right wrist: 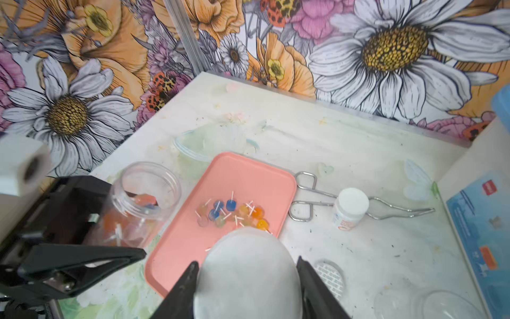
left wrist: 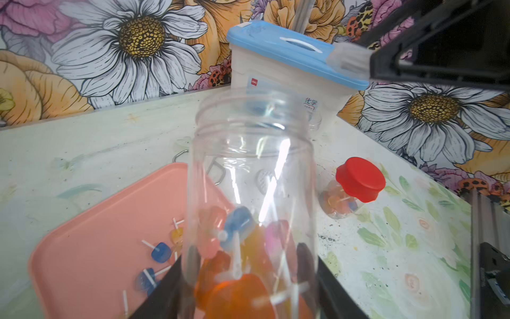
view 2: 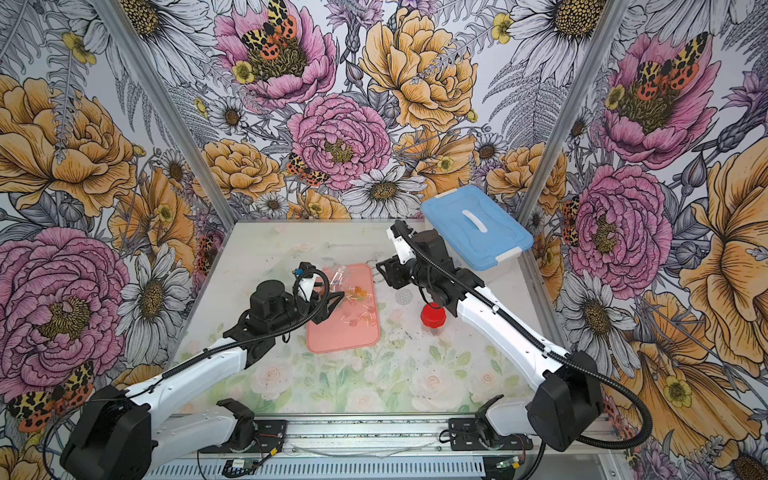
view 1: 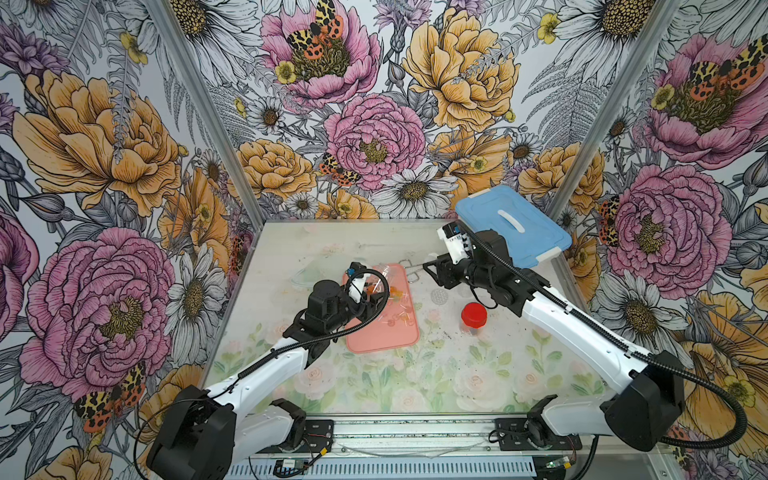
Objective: Pour the candies out of the jar
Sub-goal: Place the lid at the center of the board.
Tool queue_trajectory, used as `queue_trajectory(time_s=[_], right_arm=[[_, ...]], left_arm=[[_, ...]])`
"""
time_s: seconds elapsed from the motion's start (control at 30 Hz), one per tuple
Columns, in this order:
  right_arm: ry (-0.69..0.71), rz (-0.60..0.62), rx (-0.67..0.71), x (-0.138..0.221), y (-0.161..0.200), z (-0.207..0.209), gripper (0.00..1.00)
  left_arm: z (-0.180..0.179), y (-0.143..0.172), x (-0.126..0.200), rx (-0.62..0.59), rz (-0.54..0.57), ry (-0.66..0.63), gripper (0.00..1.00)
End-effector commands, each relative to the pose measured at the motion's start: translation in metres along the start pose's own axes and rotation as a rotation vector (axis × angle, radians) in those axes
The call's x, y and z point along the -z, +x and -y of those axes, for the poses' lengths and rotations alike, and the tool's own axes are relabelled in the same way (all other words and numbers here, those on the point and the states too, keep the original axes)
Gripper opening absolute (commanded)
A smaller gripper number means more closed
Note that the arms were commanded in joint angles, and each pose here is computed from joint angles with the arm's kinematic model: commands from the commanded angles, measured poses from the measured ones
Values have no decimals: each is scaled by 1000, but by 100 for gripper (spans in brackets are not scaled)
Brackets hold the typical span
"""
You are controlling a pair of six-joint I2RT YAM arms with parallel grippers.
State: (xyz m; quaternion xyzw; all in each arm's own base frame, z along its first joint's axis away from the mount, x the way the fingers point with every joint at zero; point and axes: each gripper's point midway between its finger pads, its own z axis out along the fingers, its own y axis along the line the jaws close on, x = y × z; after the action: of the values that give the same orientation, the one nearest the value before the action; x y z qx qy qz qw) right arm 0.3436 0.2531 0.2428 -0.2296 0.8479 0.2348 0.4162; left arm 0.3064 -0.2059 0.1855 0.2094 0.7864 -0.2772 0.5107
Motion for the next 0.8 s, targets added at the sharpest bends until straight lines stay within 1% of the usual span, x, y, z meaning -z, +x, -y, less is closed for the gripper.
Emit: queue_trajectory(time_s=[0.0,0.13,0.27,0.33,0.43,0.67,0.77], right_arm=[[109,-98,-8,-32,40,18,38],[175,-175,-18,-65,77,30,38],[269,-197,-52,-86,97,47,37],[294,-216,-72,-93,107,51,37],[306,-240,-80,-95,120,49,37],[289,-294,-130,-82,154,43,37],[292,-321,-136,-85,166,42,37]], left_arm=[[-17,-31,12,27,149,-85,0],[-22,-28,15,38,148,-107,0],[-23,-26,16,42,139,-109,0],[-23,-26,17,41,138,-112,0],[-23,-24,19,39,133,-116,0],[-27,-27,21,37,145,-141,0],[-27,-27,19,38,143,-141,0]])
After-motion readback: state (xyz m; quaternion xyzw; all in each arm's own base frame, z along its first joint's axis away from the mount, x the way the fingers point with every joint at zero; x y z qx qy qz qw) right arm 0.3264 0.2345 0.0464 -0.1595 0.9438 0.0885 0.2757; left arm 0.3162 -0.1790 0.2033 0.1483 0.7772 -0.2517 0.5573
